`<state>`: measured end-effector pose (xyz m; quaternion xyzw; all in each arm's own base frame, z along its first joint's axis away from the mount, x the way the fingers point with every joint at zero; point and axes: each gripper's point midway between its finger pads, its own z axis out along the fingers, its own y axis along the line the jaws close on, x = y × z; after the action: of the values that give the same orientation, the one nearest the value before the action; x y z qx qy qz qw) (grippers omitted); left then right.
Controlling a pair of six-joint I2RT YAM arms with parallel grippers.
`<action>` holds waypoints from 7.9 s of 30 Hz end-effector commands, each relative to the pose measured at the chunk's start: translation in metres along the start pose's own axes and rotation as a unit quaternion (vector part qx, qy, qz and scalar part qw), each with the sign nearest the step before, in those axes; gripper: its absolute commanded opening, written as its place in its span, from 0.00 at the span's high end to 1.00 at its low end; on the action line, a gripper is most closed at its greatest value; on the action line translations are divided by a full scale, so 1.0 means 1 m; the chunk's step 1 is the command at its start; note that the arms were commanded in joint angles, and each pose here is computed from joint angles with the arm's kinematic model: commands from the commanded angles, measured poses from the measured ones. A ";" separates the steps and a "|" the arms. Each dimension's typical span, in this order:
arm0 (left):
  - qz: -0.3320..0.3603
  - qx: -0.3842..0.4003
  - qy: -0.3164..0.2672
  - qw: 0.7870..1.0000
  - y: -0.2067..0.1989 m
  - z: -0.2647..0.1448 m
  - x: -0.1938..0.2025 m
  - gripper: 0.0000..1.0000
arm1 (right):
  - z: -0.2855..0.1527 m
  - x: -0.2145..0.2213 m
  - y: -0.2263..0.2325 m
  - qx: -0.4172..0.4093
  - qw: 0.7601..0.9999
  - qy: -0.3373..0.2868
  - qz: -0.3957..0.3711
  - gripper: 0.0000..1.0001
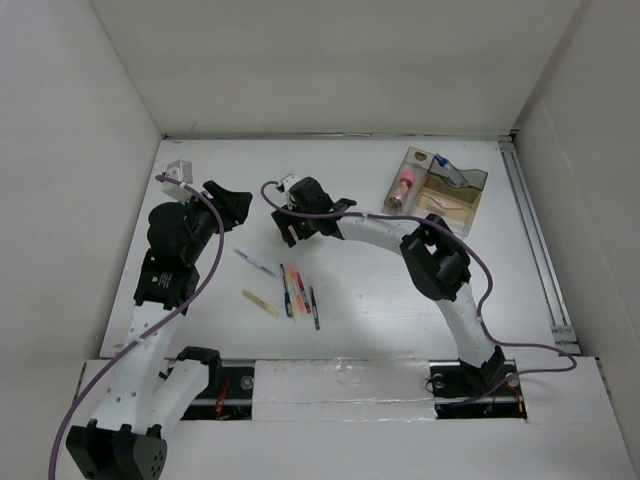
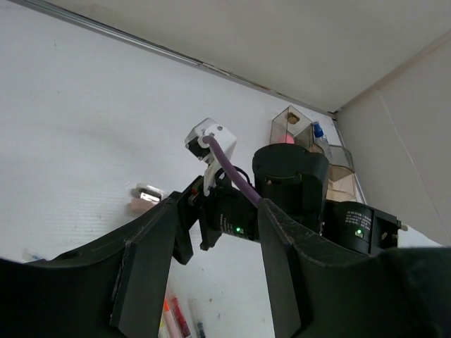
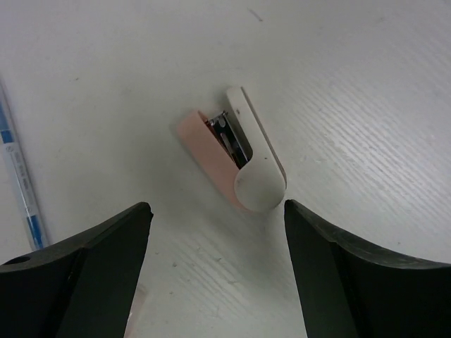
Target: Organize the desk
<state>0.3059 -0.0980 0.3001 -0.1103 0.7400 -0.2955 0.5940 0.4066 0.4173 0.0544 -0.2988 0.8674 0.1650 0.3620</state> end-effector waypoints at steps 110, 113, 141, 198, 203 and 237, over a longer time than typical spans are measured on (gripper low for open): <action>0.009 0.049 -0.026 0.998 -0.024 -0.005 -0.018 0.55 | -0.239 -0.052 -0.221 0.238 0.909 -0.253 0.232 1.00; 0.009 0.056 -0.029 0.998 -0.027 -0.007 -0.019 0.55 | -0.260 -0.082 -0.129 0.216 0.921 -0.270 0.179 1.00; 0.004 0.032 0.024 0.999 -0.009 0.016 0.005 1.00 | -0.169 0.086 0.074 0.005 0.996 -0.066 0.057 0.65; 0.009 0.094 -0.013 0.995 -0.039 -0.009 -0.012 0.85 | -0.197 0.083 -0.121 0.228 0.926 -0.127 0.272 0.97; 0.011 0.097 -0.020 0.995 -0.041 -0.014 -0.015 0.85 | -0.227 0.072 -0.182 0.274 0.894 -0.175 0.309 0.97; -0.019 0.170 0.002 0.985 -0.066 -0.032 -0.002 0.84 | -0.275 0.080 -0.286 0.299 0.652 -0.329 0.614 1.00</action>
<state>0.2712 -0.1376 0.3290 -0.0371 0.6997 -0.4163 0.5794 0.4009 0.0137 0.1504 0.4623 0.7245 0.0970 0.5020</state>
